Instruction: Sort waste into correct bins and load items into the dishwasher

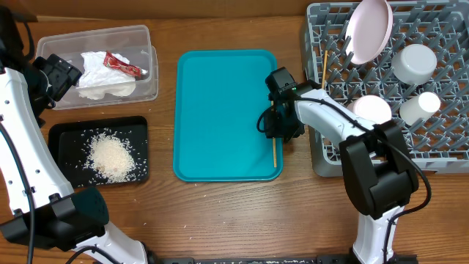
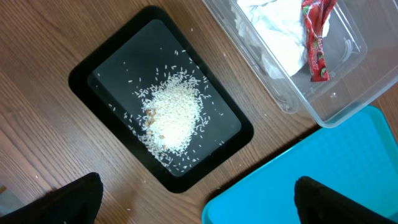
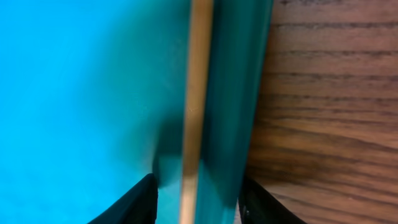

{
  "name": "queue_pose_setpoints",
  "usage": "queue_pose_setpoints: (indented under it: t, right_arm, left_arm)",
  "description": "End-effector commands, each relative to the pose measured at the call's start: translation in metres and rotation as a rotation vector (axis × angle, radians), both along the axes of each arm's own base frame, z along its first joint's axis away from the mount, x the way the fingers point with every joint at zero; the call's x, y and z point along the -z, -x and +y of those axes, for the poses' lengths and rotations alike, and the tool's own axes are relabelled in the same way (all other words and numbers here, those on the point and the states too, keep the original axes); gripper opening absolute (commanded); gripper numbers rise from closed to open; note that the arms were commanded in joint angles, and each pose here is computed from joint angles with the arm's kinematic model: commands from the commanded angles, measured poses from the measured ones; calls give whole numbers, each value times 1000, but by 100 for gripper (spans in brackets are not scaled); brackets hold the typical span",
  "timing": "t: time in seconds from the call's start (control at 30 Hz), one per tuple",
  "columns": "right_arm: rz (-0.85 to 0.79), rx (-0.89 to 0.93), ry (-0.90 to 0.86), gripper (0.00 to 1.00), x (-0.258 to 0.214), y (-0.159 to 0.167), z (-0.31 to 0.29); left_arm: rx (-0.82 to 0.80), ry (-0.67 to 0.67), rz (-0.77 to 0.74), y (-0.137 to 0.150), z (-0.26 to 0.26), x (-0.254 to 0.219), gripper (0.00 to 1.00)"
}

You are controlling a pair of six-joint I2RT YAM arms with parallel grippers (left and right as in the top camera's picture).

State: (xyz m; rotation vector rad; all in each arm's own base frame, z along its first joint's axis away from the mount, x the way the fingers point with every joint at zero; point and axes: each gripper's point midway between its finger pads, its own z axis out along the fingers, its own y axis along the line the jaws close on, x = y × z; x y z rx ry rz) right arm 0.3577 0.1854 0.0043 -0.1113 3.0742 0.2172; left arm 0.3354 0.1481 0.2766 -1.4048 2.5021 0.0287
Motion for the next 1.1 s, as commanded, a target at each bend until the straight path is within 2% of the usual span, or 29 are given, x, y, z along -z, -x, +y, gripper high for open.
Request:
queue_pose_setpoints:
  t: [0.0,0.2,0.37,0.5,0.57,0.73,0.97,1.07]
  right_arm:
    - [-7,15,18,39,-3,4,-3]
    - [-42,85,128,38,-15,-7,-21]
    - [-124,127,222,38,-65,-33,-33]
    - [-169,129,201,40,-95,-46,-27]
    - [-183,130,190,43,-102,-50,-24]
    - [-195,106,186,47,-98,-54,-22]
    - [-238,-145,220,51,-77,-62,-23]
    - [-227,-129,287,51,-64,-66,-46]
  left_arm:
    - [15,-3,4,-1,1,1,100]
    - [15,-3,5,-1,1,1,100]
    - [15,-3,5,-1,1,1,100]
    - [15,-3,4,-1,1,1,100]
    - [15,-3,4,-1,1,1,100]
    - [15,-3,5,-1,1,1,100]
    - [15,-3,5,-1,1,1,100]
    - [15,-3,5,-1,1,1,100]
